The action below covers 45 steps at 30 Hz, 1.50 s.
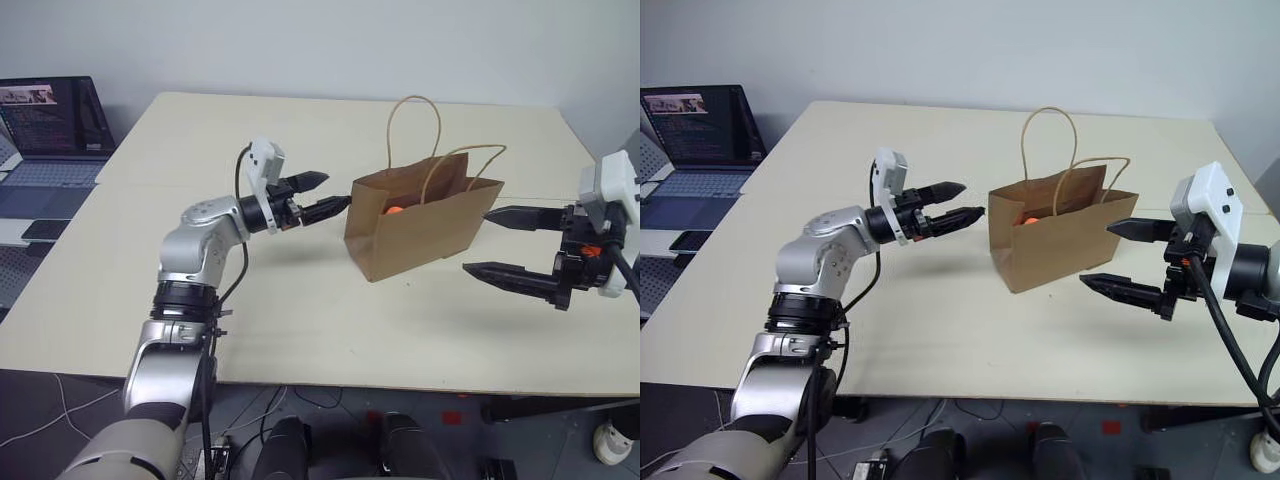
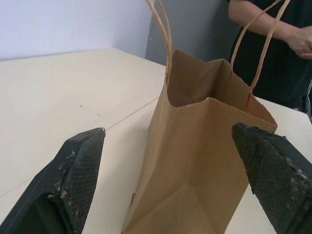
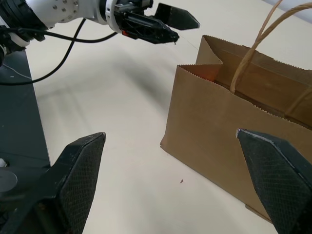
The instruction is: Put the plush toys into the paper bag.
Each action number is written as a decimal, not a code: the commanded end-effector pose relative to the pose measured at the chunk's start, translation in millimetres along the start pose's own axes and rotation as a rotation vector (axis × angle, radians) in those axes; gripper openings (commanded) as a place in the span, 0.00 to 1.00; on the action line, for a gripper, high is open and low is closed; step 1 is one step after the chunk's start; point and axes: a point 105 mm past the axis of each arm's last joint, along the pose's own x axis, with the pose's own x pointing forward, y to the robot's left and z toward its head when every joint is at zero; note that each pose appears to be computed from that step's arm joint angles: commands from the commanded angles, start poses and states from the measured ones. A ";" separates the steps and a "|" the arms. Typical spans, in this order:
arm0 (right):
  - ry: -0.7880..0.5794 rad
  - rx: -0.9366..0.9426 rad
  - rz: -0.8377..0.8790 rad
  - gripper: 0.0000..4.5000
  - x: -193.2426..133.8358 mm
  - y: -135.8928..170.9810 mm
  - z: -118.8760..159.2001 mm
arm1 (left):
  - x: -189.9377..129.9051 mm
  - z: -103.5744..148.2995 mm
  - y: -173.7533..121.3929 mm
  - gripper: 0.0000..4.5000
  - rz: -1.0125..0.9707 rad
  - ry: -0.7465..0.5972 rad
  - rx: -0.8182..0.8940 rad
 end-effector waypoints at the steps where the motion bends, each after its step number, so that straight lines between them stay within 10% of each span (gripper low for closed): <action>1: -0.026 -0.052 0.006 1.00 -1.2 2.3 10.9 | 5.6 6.9 -3.8 0.99 -0.049 -0.032 0.021; 45: -0.007 -0.013 -0.009 1.00 0.6 1.0 8.9 | 34.5 -9.4 -37.2 0.99 -0.290 0.056 0.120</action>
